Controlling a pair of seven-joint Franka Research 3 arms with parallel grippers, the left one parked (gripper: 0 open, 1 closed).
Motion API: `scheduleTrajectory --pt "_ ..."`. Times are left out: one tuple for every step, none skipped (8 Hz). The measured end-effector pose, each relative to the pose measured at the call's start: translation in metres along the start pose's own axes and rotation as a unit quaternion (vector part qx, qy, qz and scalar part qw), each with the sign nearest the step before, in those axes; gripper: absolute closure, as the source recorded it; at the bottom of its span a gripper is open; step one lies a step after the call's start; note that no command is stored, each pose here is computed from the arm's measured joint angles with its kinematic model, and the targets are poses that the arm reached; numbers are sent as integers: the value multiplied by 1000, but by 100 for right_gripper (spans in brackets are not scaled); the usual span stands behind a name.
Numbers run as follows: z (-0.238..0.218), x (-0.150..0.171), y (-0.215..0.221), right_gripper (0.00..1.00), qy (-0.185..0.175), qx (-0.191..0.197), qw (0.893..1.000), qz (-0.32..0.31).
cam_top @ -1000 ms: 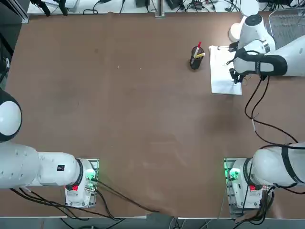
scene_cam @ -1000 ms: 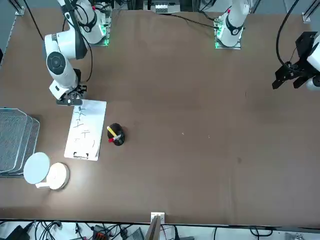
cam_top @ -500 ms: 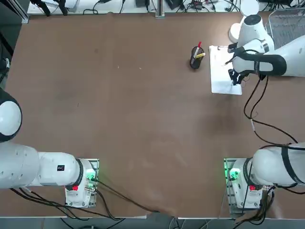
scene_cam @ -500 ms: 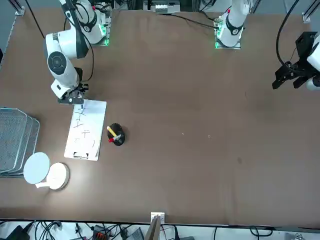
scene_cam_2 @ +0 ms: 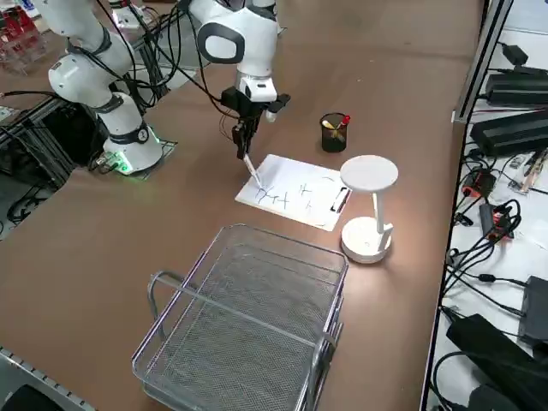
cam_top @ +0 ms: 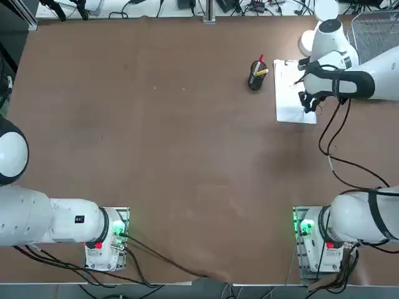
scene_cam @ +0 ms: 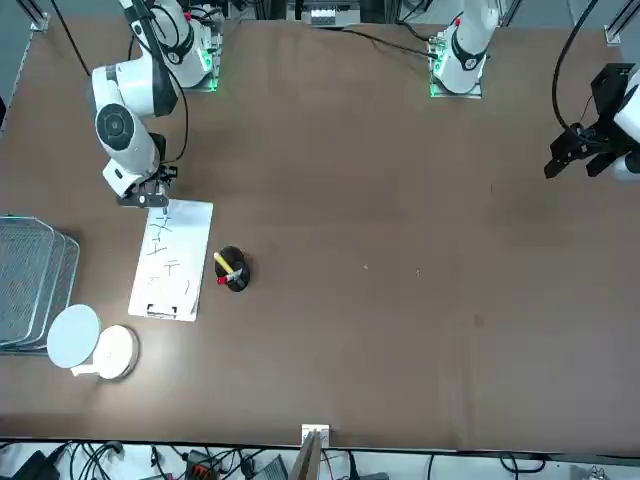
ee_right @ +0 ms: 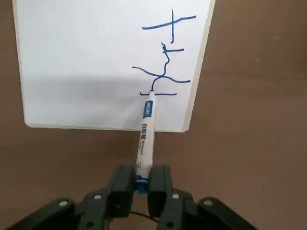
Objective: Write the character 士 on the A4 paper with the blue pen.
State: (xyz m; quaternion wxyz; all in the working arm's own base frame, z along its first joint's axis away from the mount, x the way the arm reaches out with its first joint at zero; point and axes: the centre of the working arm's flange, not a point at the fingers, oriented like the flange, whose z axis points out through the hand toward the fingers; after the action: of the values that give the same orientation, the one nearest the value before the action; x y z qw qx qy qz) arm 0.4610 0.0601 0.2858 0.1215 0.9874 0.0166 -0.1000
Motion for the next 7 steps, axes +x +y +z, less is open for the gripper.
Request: scheduleTrajectory --pt "0 -1 0 81 -4 4 1000 4" --pt "-1 -2 -1 81 -8 6 1000 6" --pt "-4 -3 -4 81 -9 5 1000 3" --pt "-11 -3 -10 81 -4 2 1000 -2" --pt "-25 -2 -14 81 3 -1 1000 -6" --pt "-42 1 -14 81 11 -4 1000 -6" --pt "-63 6 -10 81 16 -7 1000 -5"
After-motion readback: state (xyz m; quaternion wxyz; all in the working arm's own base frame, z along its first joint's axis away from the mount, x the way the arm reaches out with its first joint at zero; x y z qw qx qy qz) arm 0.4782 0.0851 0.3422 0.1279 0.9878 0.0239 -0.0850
